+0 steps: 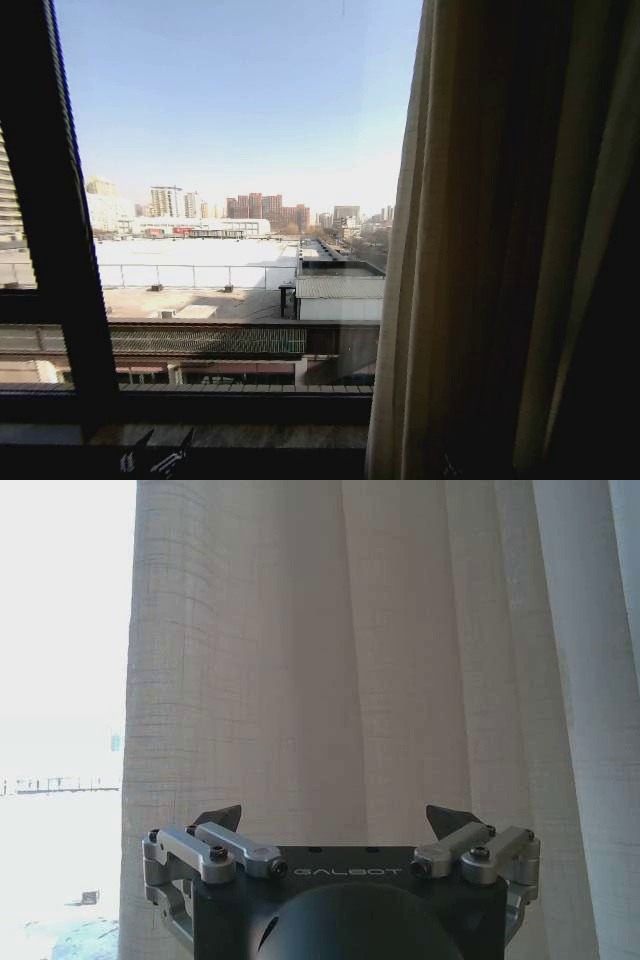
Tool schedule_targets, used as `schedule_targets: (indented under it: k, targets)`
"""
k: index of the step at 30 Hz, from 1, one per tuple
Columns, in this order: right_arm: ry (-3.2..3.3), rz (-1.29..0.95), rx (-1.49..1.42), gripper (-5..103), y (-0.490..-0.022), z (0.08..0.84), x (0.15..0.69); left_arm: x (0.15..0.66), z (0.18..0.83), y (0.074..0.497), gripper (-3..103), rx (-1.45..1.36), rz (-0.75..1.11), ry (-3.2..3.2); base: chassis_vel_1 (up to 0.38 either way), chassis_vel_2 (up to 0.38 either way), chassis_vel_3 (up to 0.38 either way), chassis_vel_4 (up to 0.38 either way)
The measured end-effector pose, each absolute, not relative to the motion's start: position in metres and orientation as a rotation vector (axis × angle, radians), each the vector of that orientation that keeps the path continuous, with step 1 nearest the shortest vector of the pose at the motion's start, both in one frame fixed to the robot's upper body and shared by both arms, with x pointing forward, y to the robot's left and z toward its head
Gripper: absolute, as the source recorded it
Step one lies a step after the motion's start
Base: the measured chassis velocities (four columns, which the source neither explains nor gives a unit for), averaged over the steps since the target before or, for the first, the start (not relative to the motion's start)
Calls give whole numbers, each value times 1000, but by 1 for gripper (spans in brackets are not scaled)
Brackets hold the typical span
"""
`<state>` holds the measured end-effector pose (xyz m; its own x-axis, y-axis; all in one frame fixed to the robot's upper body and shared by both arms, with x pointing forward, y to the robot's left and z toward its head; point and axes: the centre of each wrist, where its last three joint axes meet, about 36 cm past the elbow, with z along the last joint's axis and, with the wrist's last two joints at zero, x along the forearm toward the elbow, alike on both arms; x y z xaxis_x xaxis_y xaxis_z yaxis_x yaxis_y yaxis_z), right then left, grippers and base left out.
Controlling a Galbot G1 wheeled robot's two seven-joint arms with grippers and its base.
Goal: Open the curtains by pulling them apart, changing their state from closed to fully open.
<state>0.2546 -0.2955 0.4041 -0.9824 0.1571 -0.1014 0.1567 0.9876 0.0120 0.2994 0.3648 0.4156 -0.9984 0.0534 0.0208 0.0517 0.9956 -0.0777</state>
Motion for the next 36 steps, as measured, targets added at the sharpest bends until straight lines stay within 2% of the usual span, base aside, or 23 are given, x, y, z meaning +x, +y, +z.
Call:
schedule_targets:
  k: [24,36]
  targets:
    - [3041,9,254,100,-296,403,262,297,413,360,100,-84,108,-3107,131,135,-133,-140]
    - [3074,71,238,100,-289,407,266,296,412,355,100,-95,114,-3106,32,33,-25,-28]
